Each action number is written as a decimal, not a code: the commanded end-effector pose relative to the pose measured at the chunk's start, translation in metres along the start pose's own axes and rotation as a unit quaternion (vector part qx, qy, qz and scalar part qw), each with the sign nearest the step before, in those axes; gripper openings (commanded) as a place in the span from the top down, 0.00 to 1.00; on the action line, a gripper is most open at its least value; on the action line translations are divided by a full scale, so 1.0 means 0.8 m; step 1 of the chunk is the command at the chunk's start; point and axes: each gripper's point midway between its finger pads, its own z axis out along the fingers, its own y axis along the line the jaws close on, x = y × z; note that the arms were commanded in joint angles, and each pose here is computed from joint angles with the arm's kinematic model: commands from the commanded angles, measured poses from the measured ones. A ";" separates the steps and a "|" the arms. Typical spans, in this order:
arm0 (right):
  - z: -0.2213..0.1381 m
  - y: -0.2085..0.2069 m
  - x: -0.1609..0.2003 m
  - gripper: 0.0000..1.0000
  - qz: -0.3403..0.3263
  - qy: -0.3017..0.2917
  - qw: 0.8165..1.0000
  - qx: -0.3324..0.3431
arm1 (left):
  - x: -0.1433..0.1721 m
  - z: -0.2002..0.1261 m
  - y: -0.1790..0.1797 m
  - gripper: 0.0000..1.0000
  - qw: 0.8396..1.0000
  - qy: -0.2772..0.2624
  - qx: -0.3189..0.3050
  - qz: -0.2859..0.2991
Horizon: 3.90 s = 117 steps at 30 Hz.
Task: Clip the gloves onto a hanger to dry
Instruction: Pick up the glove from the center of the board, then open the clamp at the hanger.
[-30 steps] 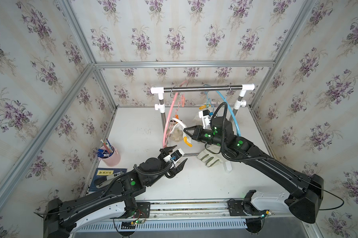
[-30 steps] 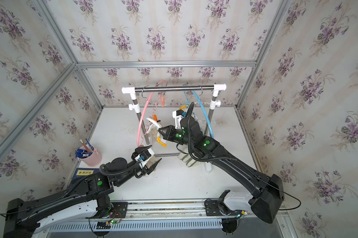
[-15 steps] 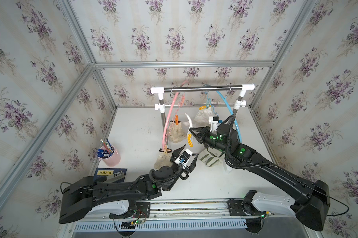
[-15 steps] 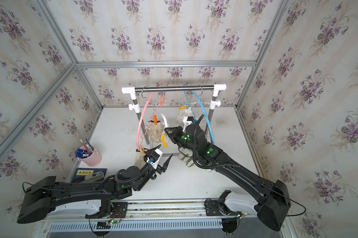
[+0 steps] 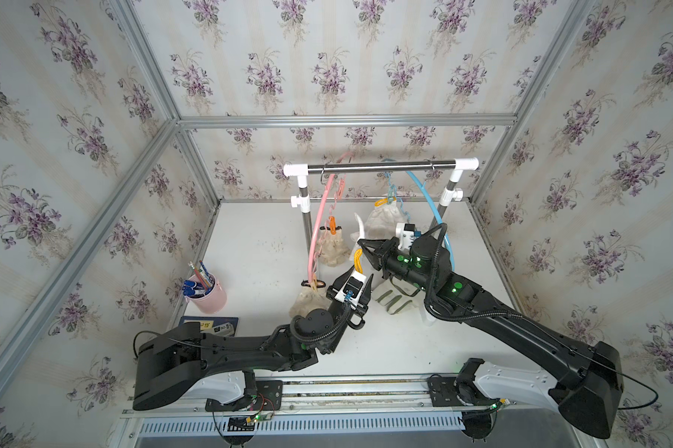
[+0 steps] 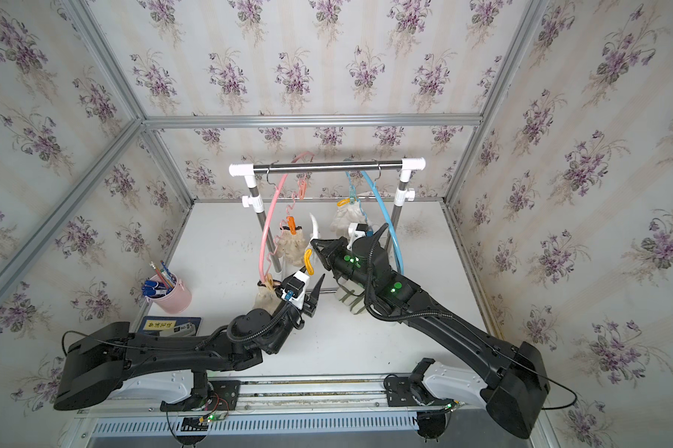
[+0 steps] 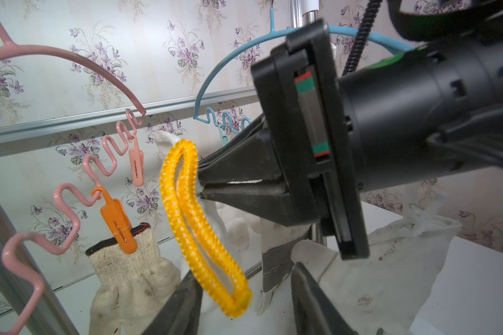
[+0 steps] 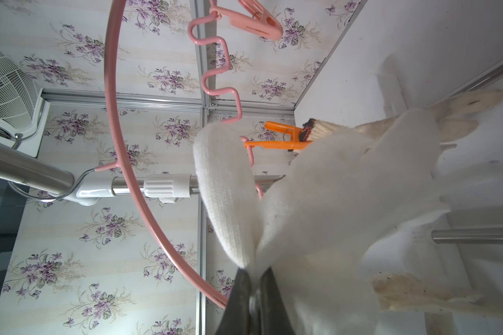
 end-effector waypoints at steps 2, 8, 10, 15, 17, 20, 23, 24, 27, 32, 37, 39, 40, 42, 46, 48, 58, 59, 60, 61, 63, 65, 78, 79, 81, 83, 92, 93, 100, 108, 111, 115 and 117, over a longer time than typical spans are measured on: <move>-0.003 0.011 0.003 1.00 0.020 0.007 1.000 -0.021 | -0.015 0.002 0.012 0.62 0.999 -0.023 -0.030 -0.015; -0.008 0.008 0.003 1.00 0.029 0.007 0.999 -0.022 | -0.016 0.004 0.016 0.68 0.999 -0.020 -0.043 -0.012; -0.009 0.007 0.003 1.00 0.029 0.006 0.999 -0.022 | -0.018 0.005 0.017 0.68 0.999 -0.021 -0.045 -0.008; -0.011 0.002 0.004 1.00 0.035 0.007 0.999 -0.020 | -0.023 0.006 0.019 0.78 0.998 -0.023 -0.050 0.002; -0.012 0.002 0.004 1.00 0.036 0.006 0.999 -0.020 | -0.024 0.006 0.019 0.90 0.999 -0.021 -0.048 0.006; -0.013 0.002 0.003 1.00 0.035 0.005 0.999 -0.021 | -0.025 0.005 0.019 1.00 0.999 -0.017 -0.043 0.010; -0.016 0.005 -0.001 0.99 0.025 -0.004 0.999 -0.022 | -0.027 0.002 0.019 1.00 0.999 -0.012 -0.032 0.018; -0.018 0.006 -0.002 0.94 0.020 -0.008 1.000 -0.021 | -0.029 0.000 0.018 1.00 0.999 -0.009 -0.021 0.024; -0.023 0.012 -0.008 0.69 -0.006 -0.021 1.000 -0.022 | -0.033 -0.010 0.018 1.00 0.999 0.004 0.006 0.039; -0.035 0.029 -0.014 0.43 -0.097 -0.036 0.994 -0.019 | -0.048 -0.040 0.031 0.99 0.994 0.032 0.061 0.081; -0.058 0.055 -0.027 0.40 -0.218 -0.068 0.973 -0.013 | -0.074 -0.089 0.055 1.00 0.975 0.081 0.143 0.151; -0.067 0.064 -0.036 0.40 -0.268 -0.089 0.959 -0.007 | -0.088 -0.113 0.079 1.00 0.968 0.094 0.155 0.173; -0.069 0.069 -0.037 0.40 -0.290 -0.093 0.952 -0.007 | -0.095 -0.123 0.091 1.00 0.965 0.099 0.155 0.187; -0.071 0.077 -0.039 0.39 -0.331 -0.097 0.939 -0.004 | -0.109 -0.142 0.127 1.00 0.964 0.112 0.132 0.202; -0.056 0.079 -0.033 0.38 -0.391 -0.073 0.917 0.015 | -0.119 -0.165 0.182 1.00 0.952 0.145 0.084 0.255; -0.043 0.078 -0.029 0.38 -0.420 -0.051 0.906 0.025 | -0.118 -0.171 0.209 1.00 0.941 0.174 0.045 0.287; -0.003 0.070 -0.016 0.38 -0.453 -0.005 0.891 0.031 | -0.165 -0.214 0.295 1.00 0.930 0.136 -0.048 0.337; -0.001 0.069 -0.016 0.38 -0.454 -0.004 0.890 0.031 | -0.172 -0.220 0.302 1.00 0.935 0.129 -0.053 0.326; 0.001 0.067 -0.015 0.38 -0.456 -0.001 0.889 0.032 | -0.176 -0.223 0.305 1.00 0.938 0.123 -0.052 0.321; 0.003 0.065 -0.015 0.38 -0.457 0.000 0.889 0.033 | -0.176 -0.224 0.305 1.00 0.938 0.122 -0.047 0.322; 0.006 0.061 -0.015 0.37 -0.457 0.003 0.889 0.034 | -0.174 -0.219 0.298 1.00 0.934 0.125 -0.037 0.331; 0.007 0.059 -0.014 0.37 -0.455 0.004 0.890 0.034 | -0.172 -0.212 0.288 0.99 0.930 0.125 -0.027 0.345; 0.011 0.046 -0.005 0.38 -0.433 0.021 0.901 0.024 | -0.127 -0.166 0.174 0.97 0.921 0.163 0.093 0.342; 0.011 0.045 -0.005 0.38 -0.432 0.021 0.901 0.025 | -0.114 -0.158 0.158 0.97 0.917 0.181 0.114 0.337; 0.009 0.044 -0.006 0.38 -0.432 0.020 0.901 0.028 | -0.082 -0.141 0.136 0.98 0.907 0.239 0.150 0.312; 0.005 0.045 -0.008 0.38 -0.433 0.015 0.901 0.030 | -0.057 -0.120 0.121 1.00 0.903 0.291 0.188 0.254; -0.032 0.052 -0.027 0.37 -0.458 -0.031 0.887 0.043 | -0.096 -0.076 0.180 0.98 0.946 0.217 0.127 0.204; -0.033 0.052 -0.030 0.36 -0.463 -0.033 0.885 0.045 | -0.096 -0.078 0.193 0.98 0.949 0.214 0.114 0.202; -0.014 0.053 -0.053 0.35 -0.485 -0.006 0.874 0.025 | -0.052 -0.101 0.256 0.96 0.949 0.243 0.062 0.189; 0.041 0.046 -0.036 0.34 -0.519 0.082 0.850 -0.029 | -0.022 -0.102 0.331 0.96 0.949 0.272 -0.014 0.160; 0.053 0.040 -0.032 0.34 -0.528 0.096 0.843 -0.043 | -0.025 -0.089 0.345 0.96 0.953 0.261 -0.022 0.153; 0.059 0.032 -0.042 0.34 -0.543 0.091 0.834 -0.044 | -0.025 -0.059 0.359 0.96 0.955 0.253 -0.011 0.155; 0.061 0.027 -0.050 0.35 -0.543 0.089 0.834 -0.041 | -0.024 -0.041 0.365 0.97 0.957 0.244 -0.004 0.156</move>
